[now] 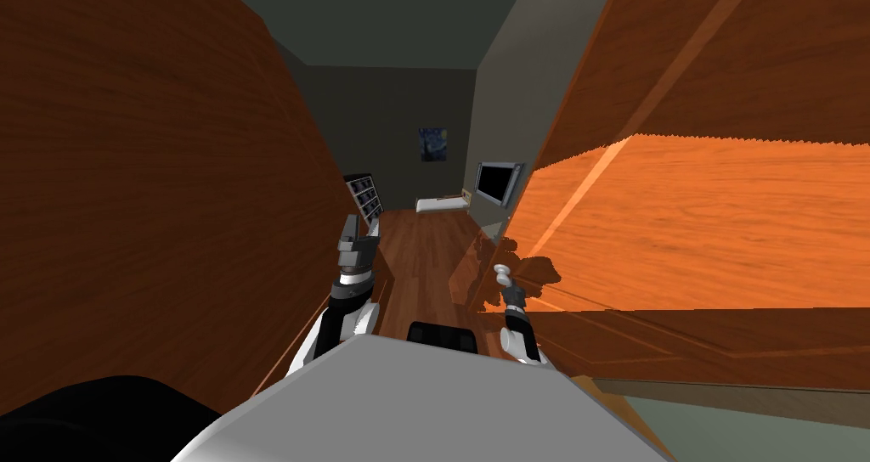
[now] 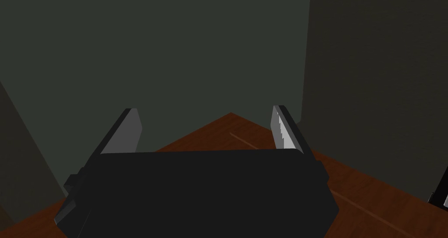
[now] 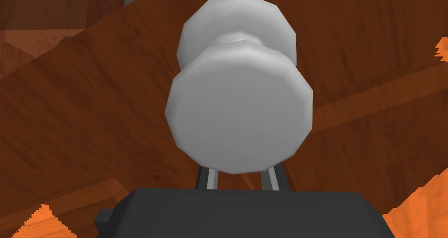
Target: Push the door open
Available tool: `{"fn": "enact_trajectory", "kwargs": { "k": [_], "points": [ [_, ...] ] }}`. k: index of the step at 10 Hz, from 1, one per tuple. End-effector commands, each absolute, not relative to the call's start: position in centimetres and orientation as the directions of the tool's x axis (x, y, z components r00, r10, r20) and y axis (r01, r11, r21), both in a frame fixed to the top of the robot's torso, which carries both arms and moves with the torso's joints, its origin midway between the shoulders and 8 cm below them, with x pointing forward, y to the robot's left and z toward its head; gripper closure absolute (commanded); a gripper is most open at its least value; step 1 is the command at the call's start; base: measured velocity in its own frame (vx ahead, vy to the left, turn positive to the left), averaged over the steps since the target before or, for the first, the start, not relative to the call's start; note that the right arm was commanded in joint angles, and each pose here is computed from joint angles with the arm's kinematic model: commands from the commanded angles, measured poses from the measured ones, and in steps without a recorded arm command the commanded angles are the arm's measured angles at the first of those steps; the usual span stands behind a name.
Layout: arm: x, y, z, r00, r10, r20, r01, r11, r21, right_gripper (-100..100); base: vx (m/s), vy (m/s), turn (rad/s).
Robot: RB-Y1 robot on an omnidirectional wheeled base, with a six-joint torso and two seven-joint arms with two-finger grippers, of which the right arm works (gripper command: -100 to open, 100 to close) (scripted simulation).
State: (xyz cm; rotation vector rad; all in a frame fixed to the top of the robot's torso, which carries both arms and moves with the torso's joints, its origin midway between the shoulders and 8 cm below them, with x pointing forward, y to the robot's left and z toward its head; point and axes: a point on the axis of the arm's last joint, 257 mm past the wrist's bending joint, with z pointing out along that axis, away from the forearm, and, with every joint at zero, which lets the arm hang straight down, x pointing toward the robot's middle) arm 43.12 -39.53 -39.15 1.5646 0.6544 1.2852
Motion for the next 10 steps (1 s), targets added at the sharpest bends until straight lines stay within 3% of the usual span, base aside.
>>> {"fn": "enact_trajectory", "kwargs": {
  "k": [1,10],
  "points": [
    [44.2,-39.3,-37.6,0.276,0.859,0.432,-0.2,-0.388,0.9,100,0.013,0.001,0.001],
    [43.8,-40.6,-37.9,0.262,0.704,0.66,-0.296,-0.592,0.749,100,0.039,0.0,0.014]
  ]
}}
